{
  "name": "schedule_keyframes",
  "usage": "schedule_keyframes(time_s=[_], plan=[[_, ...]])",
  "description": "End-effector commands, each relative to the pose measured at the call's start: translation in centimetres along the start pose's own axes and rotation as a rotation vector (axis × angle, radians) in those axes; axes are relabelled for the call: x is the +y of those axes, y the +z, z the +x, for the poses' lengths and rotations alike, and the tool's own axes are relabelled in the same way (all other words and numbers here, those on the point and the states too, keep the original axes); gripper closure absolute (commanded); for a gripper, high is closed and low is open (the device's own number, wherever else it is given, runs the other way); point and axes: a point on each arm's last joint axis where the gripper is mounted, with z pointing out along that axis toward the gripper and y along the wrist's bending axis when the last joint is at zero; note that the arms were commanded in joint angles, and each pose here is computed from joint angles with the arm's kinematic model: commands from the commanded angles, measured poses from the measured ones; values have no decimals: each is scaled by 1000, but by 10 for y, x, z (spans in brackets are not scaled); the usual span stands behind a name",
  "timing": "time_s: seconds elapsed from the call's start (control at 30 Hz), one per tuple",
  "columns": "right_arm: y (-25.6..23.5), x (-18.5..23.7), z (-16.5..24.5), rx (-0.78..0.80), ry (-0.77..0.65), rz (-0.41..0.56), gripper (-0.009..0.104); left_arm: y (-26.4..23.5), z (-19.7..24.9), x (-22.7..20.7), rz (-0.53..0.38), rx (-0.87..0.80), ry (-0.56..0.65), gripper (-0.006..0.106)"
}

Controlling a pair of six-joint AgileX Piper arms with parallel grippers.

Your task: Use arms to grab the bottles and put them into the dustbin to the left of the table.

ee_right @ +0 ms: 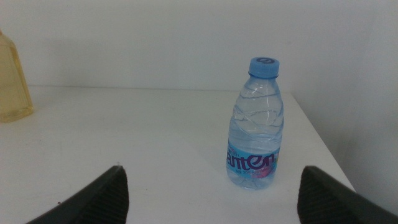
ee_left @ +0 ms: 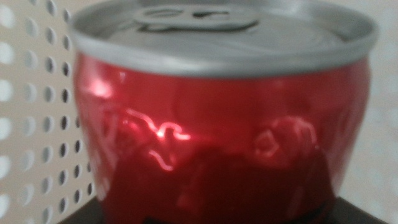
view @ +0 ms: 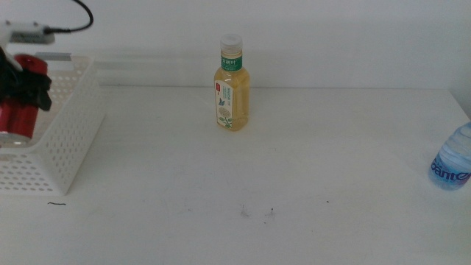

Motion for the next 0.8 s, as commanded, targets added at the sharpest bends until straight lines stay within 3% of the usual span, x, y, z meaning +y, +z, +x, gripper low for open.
schedule_keyframes(time_s=[0.0, 0.1, 0.37, 0.53, 0.7, 0.77], plan=[[0, 0, 0, -12, -14, -1, 24, 4, -5, 4, -13, -33, 0, 88], [0, 0, 0, -12, -14, -1, 24, 15, -3, 5, -6, -11, -3, 72], [0, 0, 0, -12, -14, -1, 24, 19, -3, 6, -5, -2, 4, 7], [0, 0, 0, -12, -14, -1, 24, -10, -12, -11, -45, -19, -4, 7], [0, 0, 0, -12, -14, -1, 24, -78, -18, -48, -162, -133, 30, 7], [0, 0, 0, -12, -14, -1, 24, -107, -13, -72, -168, -188, 67, 7]])
